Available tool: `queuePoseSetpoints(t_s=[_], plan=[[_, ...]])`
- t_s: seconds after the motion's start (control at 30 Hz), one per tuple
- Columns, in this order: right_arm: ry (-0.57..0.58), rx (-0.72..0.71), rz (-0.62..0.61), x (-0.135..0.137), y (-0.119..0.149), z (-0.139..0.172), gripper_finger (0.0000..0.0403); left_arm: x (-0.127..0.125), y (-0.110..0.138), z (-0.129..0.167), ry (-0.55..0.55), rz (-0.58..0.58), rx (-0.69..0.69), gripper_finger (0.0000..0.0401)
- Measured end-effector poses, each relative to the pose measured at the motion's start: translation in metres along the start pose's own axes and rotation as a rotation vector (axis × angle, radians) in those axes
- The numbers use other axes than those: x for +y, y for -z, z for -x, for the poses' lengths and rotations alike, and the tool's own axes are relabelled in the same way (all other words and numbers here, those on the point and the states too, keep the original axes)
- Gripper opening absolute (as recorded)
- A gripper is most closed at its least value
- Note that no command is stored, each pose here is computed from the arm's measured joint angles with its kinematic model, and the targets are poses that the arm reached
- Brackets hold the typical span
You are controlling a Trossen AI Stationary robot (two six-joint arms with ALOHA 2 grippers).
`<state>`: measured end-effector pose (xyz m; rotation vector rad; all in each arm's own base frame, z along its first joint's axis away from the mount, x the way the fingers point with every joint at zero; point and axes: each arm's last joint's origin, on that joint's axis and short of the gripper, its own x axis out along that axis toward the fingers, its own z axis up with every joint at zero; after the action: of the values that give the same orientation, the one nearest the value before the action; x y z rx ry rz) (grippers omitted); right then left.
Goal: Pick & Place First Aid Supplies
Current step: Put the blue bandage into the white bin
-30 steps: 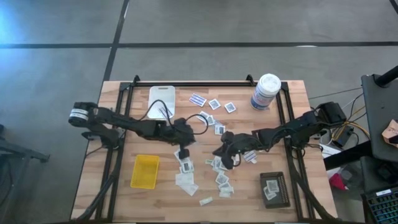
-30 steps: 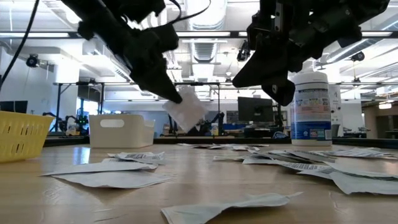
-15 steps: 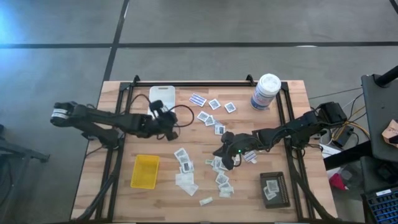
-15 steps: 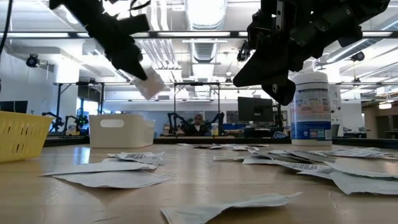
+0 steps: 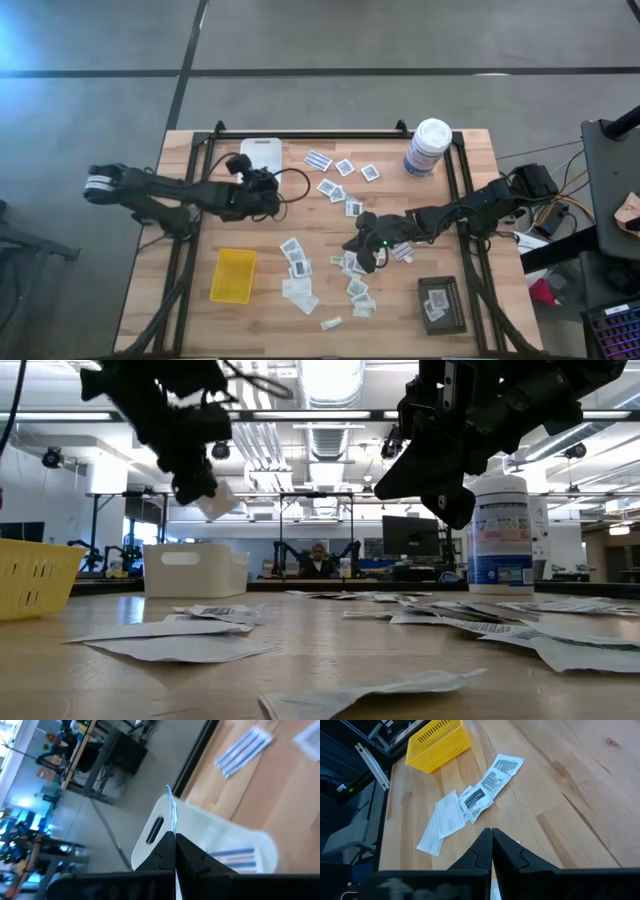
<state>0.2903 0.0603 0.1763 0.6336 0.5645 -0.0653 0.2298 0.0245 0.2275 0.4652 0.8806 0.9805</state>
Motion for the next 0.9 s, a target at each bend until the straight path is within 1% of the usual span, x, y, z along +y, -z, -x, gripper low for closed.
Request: queuePoseSetpoints(t_s=[0.17,0.4,0.53,0.63,0.7,0.83,0.9], plan=[[0.0,0.0,0.0,0.0,0.0,0.0,0.0009,-0.006,0.013,-0.014,-0.023,-0.03,0.062,0.0],[0.0,-0.001,0.0,0.0,0.0,0.0,0.0009,-0.019,0.028,-0.03,-0.005,-0.077,0.131,0.0],[-0.001,-0.002,-0.003,0.0,0.0,0.0,0.0009,-0.028,0.029,-0.037,-0.005,-0.089,0.142,0.0],[-0.001,-0.002,-0.005,0.0,0.0,0.0,0.0008,-0.035,0.027,-0.043,0.007,-0.118,0.142,0.0],[0.001,-0.005,-0.026,0.0,0.0,0.0,0.0008,-0.038,0.027,-0.048,0.008,-0.136,0.145,0.0],[0.007,-0.01,-0.028,0.0,-0.001,0.0,0.0009,-0.04,0.027,-0.056,0.003,-0.161,0.172,0.0],[0.009,-0.011,-0.024,-0.001,-0.001,0.0,0.0008,-0.039,0.028,-0.059,0.019,-0.154,0.186,0.0]])
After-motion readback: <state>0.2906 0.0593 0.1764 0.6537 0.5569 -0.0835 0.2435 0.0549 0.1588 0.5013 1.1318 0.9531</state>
